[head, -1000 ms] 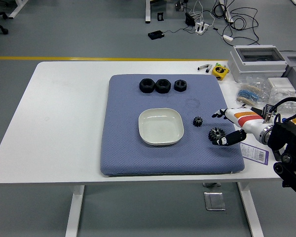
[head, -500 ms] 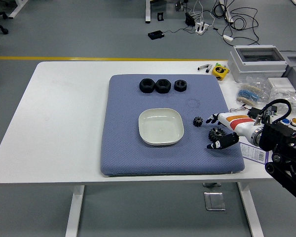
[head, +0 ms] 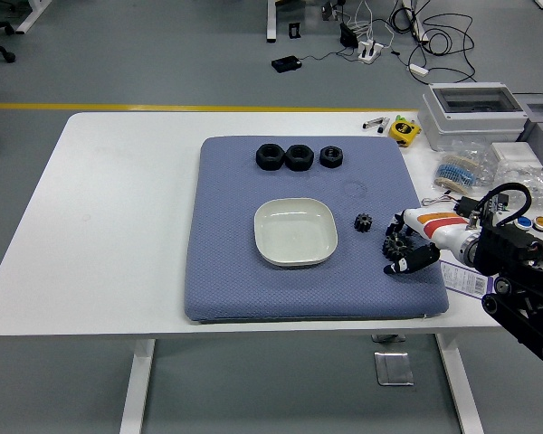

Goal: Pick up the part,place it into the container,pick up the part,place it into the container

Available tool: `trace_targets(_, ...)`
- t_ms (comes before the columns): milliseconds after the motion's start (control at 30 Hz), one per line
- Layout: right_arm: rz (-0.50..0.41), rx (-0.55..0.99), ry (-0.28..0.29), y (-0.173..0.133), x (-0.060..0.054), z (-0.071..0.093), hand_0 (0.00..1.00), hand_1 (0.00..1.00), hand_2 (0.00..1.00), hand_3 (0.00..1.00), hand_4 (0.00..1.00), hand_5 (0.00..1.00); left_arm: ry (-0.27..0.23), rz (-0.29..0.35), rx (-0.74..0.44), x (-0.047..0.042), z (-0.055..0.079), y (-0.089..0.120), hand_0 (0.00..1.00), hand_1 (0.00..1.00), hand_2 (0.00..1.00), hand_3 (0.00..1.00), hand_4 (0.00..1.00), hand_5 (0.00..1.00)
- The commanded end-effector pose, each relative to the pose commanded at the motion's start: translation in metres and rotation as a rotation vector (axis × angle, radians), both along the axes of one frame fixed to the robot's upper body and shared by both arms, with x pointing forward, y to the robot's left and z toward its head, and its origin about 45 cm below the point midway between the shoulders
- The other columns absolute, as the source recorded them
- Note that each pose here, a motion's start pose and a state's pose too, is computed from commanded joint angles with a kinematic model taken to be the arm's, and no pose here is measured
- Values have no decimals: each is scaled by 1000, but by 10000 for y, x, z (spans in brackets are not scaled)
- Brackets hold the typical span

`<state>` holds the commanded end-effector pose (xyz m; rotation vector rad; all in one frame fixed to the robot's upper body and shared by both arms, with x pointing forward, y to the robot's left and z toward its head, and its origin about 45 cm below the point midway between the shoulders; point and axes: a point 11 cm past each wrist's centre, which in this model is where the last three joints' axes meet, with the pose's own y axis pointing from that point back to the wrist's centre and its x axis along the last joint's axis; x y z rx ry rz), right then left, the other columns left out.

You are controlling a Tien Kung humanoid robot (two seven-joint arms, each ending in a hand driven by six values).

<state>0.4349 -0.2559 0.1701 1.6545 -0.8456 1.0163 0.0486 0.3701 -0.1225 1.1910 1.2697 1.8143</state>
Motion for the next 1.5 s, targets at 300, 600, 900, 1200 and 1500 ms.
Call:
trace_targets(300,-16,-13,1,-77,34,-11,167,385,461,473,761,429,-3,0,1,13,2,3,528,559,694,603,588,593)
trace_targets(600,-7,15,10,-78,21,-22,84,319,432,473,733,435,-3,-3,1,21,4,6,528,560,694,603,588,594)
trace_targets(900,11,80,-35,-23,25,115,24,244,388,466,679,448,-3,-4,2,26,6,10,528,559,694,604,588,591)
trace_targets(1200,74,151,-90,276,8,322,18,238,382,466,668,445,-2,-5,4,19,8,23,527,556,693,603,588,592)
trace_targets(1500,203,173,-131,967,-17,420,33,250,395,477,663,433,-4,-7,6,33,13,36,526,554,694,604,589,590)
